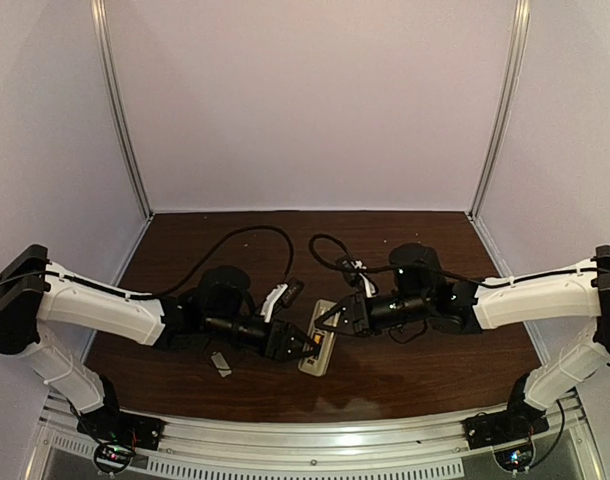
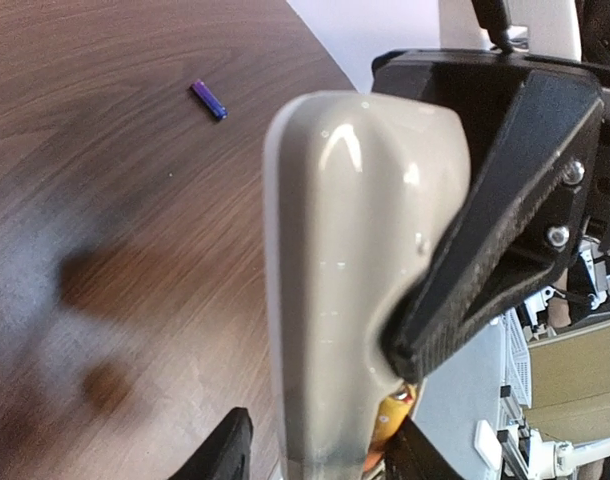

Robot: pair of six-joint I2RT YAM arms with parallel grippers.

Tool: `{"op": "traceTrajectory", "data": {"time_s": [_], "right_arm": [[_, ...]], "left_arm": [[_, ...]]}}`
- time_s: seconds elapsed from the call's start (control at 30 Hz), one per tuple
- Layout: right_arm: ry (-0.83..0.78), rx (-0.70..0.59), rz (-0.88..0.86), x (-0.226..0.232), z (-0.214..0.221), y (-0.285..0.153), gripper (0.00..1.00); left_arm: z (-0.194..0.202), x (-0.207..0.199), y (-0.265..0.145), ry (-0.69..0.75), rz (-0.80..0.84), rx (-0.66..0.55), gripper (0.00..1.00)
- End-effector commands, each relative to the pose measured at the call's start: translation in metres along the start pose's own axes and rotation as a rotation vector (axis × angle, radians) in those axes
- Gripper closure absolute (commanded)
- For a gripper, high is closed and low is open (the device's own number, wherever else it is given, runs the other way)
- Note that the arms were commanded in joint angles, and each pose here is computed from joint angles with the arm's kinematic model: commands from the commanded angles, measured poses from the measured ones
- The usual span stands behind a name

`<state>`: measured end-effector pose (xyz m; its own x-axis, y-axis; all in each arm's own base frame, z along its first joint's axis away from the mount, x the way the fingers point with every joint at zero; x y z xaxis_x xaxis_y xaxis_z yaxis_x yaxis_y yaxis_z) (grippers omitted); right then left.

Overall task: Load the batteries into the remote control
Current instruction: Press the battery in the battery compartment.

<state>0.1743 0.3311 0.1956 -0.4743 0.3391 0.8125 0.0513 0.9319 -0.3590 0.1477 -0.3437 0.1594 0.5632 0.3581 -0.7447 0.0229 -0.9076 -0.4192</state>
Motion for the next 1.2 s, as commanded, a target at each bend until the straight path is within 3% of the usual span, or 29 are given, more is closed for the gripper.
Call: {"op": "traceTrajectory", "data": {"time_s": [0.0,0.3,0.5,0.77,1.17], "right_arm": [[-0.093,-0.030,-0.101,0.037,-0.009,-0.010,1.00],[-0.135,-0.086,-0.096,0.046,-0.014,-0.022,1.00],[-0.120,-0.077,-0.069,0.040,-0.012,-0.020,1.00],[-0.083,-0.070,0.004,0.025,-0.010,-0.016,1.00],[-0.035,-0.078,0.054,0.009,-0.012,-0.019,1.00]], "left_arm": [[-0.005,0.018,0.003,-0.061,-0.038,-0.038,0.57],[0.015,0.059,0.002,-0.256,-0.158,-0.005,0.73],[0.012,0.059,0.000,-0.249,-0.168,-0.032,0.77],[-0.012,0.039,-0.005,-0.072,-0.187,-0.071,0.52],[-0.026,0.018,-0.005,0.064,-0.171,-0.097,0.31]]}}
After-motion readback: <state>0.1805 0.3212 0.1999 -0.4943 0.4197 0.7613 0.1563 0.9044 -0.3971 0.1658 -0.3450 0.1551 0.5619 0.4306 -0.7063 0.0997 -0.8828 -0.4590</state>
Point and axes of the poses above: each gripper's point midway between its finger pads, its own y axis out along the fingers, its own x axis along the line the jaws close on, z = x × y, the point moved 6 cm from there along -y, back along the fingers, and after that the axes turned 2 degrees about -y, right-handed, at the moved point
